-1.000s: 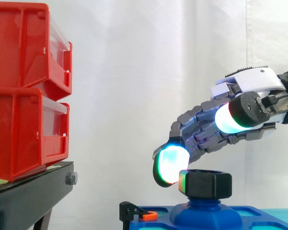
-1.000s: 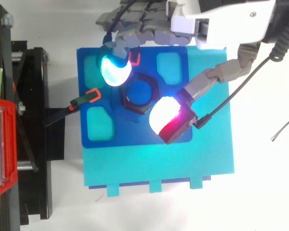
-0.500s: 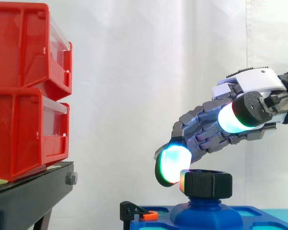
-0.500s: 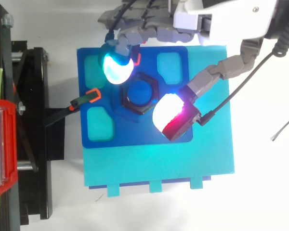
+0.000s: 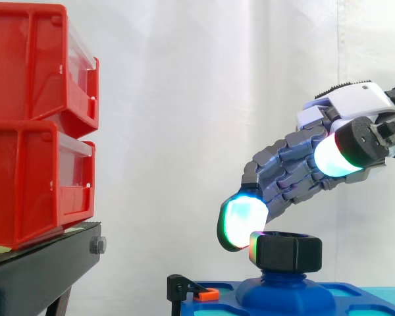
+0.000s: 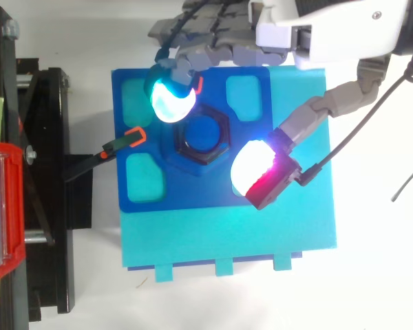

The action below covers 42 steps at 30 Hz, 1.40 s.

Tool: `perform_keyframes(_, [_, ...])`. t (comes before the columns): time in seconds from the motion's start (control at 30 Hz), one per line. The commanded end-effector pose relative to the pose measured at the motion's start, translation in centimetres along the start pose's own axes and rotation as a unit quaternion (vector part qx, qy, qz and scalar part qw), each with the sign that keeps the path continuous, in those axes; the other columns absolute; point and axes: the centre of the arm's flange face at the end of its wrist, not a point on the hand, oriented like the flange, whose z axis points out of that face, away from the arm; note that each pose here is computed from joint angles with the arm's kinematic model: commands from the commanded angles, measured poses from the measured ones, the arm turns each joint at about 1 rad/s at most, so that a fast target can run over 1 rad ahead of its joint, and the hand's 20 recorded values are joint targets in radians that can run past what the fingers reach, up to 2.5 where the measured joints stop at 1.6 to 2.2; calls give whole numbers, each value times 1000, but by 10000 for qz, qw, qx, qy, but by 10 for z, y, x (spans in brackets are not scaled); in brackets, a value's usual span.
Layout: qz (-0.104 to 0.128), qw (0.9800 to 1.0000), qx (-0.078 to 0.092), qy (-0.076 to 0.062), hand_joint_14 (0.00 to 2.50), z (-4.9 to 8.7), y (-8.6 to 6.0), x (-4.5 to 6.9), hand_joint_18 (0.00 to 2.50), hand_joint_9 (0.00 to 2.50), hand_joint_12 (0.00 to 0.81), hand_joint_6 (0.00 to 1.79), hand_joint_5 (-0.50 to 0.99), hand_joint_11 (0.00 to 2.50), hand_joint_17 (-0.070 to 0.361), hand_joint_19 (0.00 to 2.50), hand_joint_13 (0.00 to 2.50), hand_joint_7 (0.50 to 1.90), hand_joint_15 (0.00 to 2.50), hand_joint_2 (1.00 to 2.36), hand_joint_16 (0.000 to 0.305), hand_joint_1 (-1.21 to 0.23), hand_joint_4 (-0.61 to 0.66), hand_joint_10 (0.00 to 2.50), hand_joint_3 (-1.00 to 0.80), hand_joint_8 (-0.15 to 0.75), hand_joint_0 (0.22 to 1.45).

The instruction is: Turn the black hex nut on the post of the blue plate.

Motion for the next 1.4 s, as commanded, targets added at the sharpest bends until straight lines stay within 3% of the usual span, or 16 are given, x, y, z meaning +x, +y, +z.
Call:
perform_keyframes(0.0, [-94, 9998, 95, 128, 6, -3, 2, -2, 68, 248, 522, 504, -244, 0, 140, 219, 273, 865, 329, 1000, 62, -457, 449, 0, -500, 434, 468])
perform_keyframes(0.03, [-140, 9996, 135, 201, 5, -5, 2, 0, 68, 248, 521, 504, -244, 0, 141, 221, 273, 864, 325, 1000, 63, -456, 449, 0, -500, 435, 468])
perform_keyframes(0.13, [-157, 9995, 142, 252, 4, -5, 4, 2, 75, 248, 523, 504, -244, 0, 141, 226, 275, 864, 330, 1000, 63, -457, 448, 0, -500, 435, 468])
perform_keyframes(0.37, [-163, 9995, 151, 226, 4, -8, 4, -3, 79, 250, 525, 504, -244, 0, 142, 235, 281, 860, 340, 1000, 63, -456, 454, 0, -500, 436, 468])
perform_keyframes(0.47, [-226, 9995, 131, 185, 4, -15, 11, -11, 83, 250, 526, 504, -244, 0, 142, 235, 286, 864, 337, 1000, 63, -457, 454, 0, -500, 436, 468])
perform_keyframes(0.63, [-260, 9991, 197, 259, 5, -23, 17, -16, 87, 250, 526, 504, -244, 0, 142, 235, 289, 864, 342, 1000, 63, -457, 451, 0, -500, 436, 470])
perform_keyframes(1.07, [-294, 9980, 318, 459, 4, -30, 19, -14, 91, 252, 524, 504, -245, 0, 142, 234, 292, 866, 343, 1000, 63, -458, 449, 0, -500, 437, 472])
perform_keyframes(1.2, [-335, 9981, 277, 425, 5, -35, 30, -20, 92, 250, 525, 504, -245, 0, 142, 234, 292, 867, 345, 1000, 63, -459, 449, 0, -500, 437, 471])
perform_keyframes(1.37, [-345, 9986, 327, 233, 4, -44, 43, -34, 93, 249, 525, 504, -244, 0, 142, 238, 293, 868, 343, 1000, 63, -460, 447, 0, -500, 436, 470])
